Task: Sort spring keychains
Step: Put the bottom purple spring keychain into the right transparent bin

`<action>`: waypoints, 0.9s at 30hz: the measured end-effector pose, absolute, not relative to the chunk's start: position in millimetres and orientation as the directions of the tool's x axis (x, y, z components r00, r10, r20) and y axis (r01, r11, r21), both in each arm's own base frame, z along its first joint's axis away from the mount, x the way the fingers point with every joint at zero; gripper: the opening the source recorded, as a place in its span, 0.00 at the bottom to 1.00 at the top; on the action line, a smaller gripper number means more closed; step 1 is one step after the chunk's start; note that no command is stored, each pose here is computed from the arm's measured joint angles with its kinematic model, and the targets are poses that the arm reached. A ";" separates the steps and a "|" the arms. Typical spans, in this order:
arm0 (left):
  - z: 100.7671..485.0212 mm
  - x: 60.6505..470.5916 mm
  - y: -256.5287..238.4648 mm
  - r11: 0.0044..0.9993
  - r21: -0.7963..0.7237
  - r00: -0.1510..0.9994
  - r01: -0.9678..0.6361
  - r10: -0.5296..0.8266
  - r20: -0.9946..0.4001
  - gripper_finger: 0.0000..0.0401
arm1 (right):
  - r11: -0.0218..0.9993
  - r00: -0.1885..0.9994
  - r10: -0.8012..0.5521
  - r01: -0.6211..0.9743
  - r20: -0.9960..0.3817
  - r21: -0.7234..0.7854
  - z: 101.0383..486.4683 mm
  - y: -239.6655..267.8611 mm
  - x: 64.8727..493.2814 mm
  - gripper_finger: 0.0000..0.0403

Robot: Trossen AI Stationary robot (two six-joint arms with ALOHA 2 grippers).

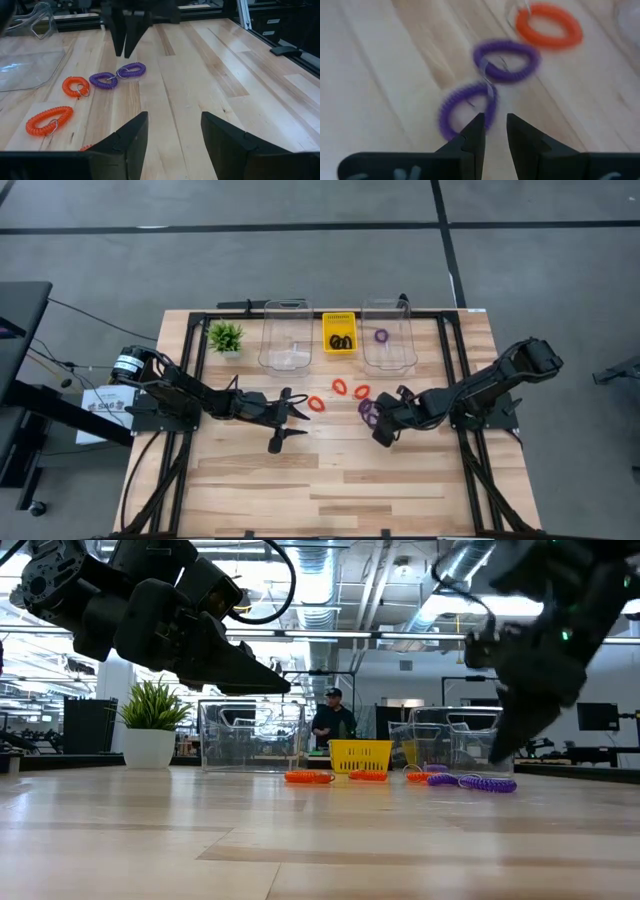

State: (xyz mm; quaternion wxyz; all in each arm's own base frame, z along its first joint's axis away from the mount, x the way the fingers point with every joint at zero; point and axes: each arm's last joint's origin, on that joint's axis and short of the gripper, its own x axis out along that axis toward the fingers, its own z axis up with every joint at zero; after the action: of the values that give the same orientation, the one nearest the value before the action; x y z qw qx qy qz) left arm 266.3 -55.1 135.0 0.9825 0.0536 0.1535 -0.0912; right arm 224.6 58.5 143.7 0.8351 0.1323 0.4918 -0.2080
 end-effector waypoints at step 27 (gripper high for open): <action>135.0 266.7 -53.1 0.979 0.074 0.937 0.187 -0.156 -0.311 0.45 | 0.851 0.443 -0.138 0.511 -0.886 0.123 130.6 40.1 223.6 0.18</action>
State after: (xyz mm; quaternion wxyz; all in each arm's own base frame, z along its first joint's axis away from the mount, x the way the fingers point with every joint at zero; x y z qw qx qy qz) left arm 266.7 -53.1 135.0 0.9829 0.0513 0.1538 -0.0873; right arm 223.6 40.1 130.6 0.8278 0.1902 0.4902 -0.1958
